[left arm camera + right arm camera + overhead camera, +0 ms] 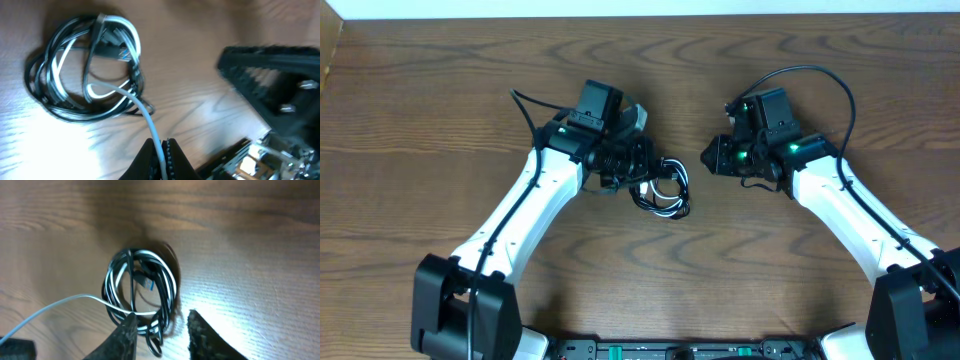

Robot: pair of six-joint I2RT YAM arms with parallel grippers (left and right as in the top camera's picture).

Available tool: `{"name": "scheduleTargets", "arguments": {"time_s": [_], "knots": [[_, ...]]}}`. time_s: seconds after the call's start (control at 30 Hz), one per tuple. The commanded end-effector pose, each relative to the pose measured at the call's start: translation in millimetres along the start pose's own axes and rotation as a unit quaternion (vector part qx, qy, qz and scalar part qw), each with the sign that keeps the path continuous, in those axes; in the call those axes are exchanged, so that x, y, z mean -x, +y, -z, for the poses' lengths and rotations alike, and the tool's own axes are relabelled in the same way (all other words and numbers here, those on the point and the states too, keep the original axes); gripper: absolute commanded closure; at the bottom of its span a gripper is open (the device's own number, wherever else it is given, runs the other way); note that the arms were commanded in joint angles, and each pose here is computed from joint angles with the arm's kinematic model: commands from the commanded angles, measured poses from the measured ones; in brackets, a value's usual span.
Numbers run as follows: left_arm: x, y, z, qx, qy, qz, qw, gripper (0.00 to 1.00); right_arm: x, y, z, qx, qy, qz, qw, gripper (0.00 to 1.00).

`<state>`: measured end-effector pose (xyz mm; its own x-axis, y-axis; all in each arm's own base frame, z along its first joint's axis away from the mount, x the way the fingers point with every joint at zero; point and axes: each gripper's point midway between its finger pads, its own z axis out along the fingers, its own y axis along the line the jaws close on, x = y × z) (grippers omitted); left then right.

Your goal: Untangle cables

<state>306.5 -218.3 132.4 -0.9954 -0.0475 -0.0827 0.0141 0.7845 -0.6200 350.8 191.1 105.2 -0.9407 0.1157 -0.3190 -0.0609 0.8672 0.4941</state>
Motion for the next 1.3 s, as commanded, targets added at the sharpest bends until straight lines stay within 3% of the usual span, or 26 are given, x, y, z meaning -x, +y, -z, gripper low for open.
{"name": "scheduleTargets", "arguments": {"time_s": [0.0,0.17,0.27,0.37,0.5,0.67,0.93,1.27], "knots": [[-4.2,5.8,0.0,0.012,0.009,-0.045,0.999,0.93,-2.5,-4.0,-0.1,0.001,0.011,0.003,1.000,0.65],[-21.9,14.5,1.4,0.025,0.045,-0.088,0.995,0.66,6.0,-20.0,5.3,-0.008,0.002,-0.018,1.000,0.42],[-32.5,15.6,0.6,0.030,0.065,-0.102,0.992,0.46,14.2,-33.1,10.3,-0.014,-0.009,-0.035,0.999,0.36],[-36.1,9.9,-5.7,0.038,0.066,-0.119,0.990,0.40,20.6,-45.3,15.0,-0.020,-0.017,-0.050,0.998,0.34],[-28.9,3.1,-18.7,0.074,0.034,-0.118,0.990,0.39,24.0,-61.9,21.1,-0.030,-0.020,-0.072,0.997,0.33],[-17.7,6.7,-37.5,0.131,-0.014,-0.048,0.990,0.41,21.0,-68.7,23.2,-0.037,-0.013,-0.070,0.997,0.32],[-29.1,14.2,-88.7,0.172,-0.005,-0.002,0.985,0.42,19.4,-70.5,23.3,-0.042,-0.011,-0.072,0.996,0.32],[-23.1,27.0,-117.2,0.184,-0.012,0.023,0.982,0.71,18.7,-70.5,23.3,-0.042,-0.009,-0.065,0.997,0.31]]}}
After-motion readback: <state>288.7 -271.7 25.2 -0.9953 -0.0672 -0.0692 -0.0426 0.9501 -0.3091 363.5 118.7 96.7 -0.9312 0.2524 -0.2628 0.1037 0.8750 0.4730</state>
